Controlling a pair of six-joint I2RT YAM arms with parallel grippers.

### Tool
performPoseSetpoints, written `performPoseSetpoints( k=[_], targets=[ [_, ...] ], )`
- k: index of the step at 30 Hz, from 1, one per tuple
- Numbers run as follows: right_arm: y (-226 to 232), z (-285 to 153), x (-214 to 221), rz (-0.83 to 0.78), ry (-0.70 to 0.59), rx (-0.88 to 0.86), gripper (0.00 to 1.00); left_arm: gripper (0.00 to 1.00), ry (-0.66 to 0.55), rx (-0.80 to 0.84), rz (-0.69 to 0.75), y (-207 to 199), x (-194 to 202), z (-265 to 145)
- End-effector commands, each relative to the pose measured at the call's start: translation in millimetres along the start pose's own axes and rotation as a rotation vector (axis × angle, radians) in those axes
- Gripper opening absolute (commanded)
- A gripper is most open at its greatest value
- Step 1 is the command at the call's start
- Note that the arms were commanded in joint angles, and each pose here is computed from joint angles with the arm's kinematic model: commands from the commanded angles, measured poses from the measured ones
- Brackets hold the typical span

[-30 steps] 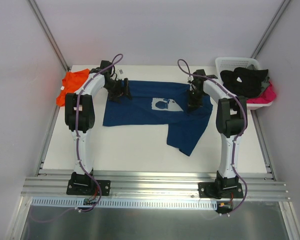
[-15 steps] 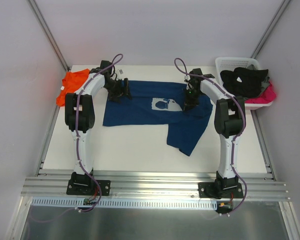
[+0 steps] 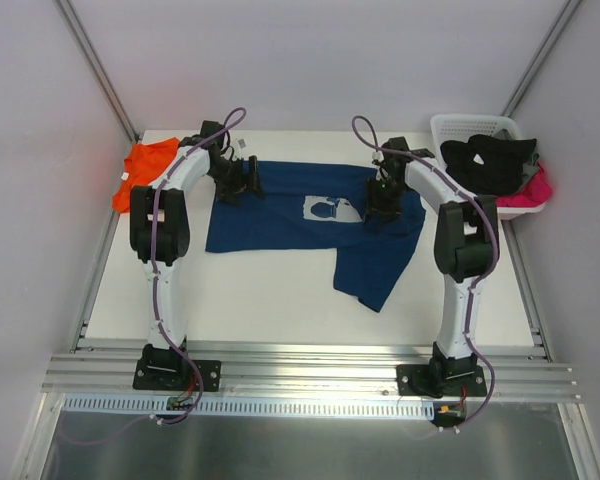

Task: Fold and stack the t-shirts
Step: Fold the tshirt

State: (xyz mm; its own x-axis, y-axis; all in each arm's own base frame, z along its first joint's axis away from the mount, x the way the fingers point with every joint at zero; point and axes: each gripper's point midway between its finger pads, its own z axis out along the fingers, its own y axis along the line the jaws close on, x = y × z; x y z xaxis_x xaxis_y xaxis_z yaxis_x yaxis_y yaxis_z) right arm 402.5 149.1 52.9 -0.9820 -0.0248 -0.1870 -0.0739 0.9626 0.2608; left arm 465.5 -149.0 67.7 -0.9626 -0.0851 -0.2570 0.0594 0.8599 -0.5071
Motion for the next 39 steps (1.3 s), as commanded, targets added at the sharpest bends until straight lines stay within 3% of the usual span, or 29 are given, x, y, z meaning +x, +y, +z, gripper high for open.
performPoseSetpoints(
  k=[1, 7, 11, 21, 32, 39],
  targets=[
    [8, -46, -8, -0.022, -0.091, 0.021, 0.51, 0.85, -0.080, -0.033, 0.035, -14, -12, -36],
    [5, -74, 38, -0.027, -0.054, 0.015, 0.51, 0.91, -0.080, -0.126, 0.015, 12, 15, -66],
    [6, -64, 106, 0.005, 0.078, -0.041, 0.49, 0.88, -0.041, -0.188, -0.048, 41, 40, -74],
    [7, -55, 201, 0.143, 0.279, -0.114, 0.46, 0.86, 0.037, -0.300, -0.058, 76, 80, -72],
    [5, -45, 240, 0.196, 0.340, -0.121, 0.45, 0.86, 0.082, -0.303, -0.101, 85, 99, -64],
    [8, -31, 231, 0.178, 0.333, -0.115, 0.43, 0.86, 0.064, -0.296, -0.109, 85, 89, -64]
  ],
)
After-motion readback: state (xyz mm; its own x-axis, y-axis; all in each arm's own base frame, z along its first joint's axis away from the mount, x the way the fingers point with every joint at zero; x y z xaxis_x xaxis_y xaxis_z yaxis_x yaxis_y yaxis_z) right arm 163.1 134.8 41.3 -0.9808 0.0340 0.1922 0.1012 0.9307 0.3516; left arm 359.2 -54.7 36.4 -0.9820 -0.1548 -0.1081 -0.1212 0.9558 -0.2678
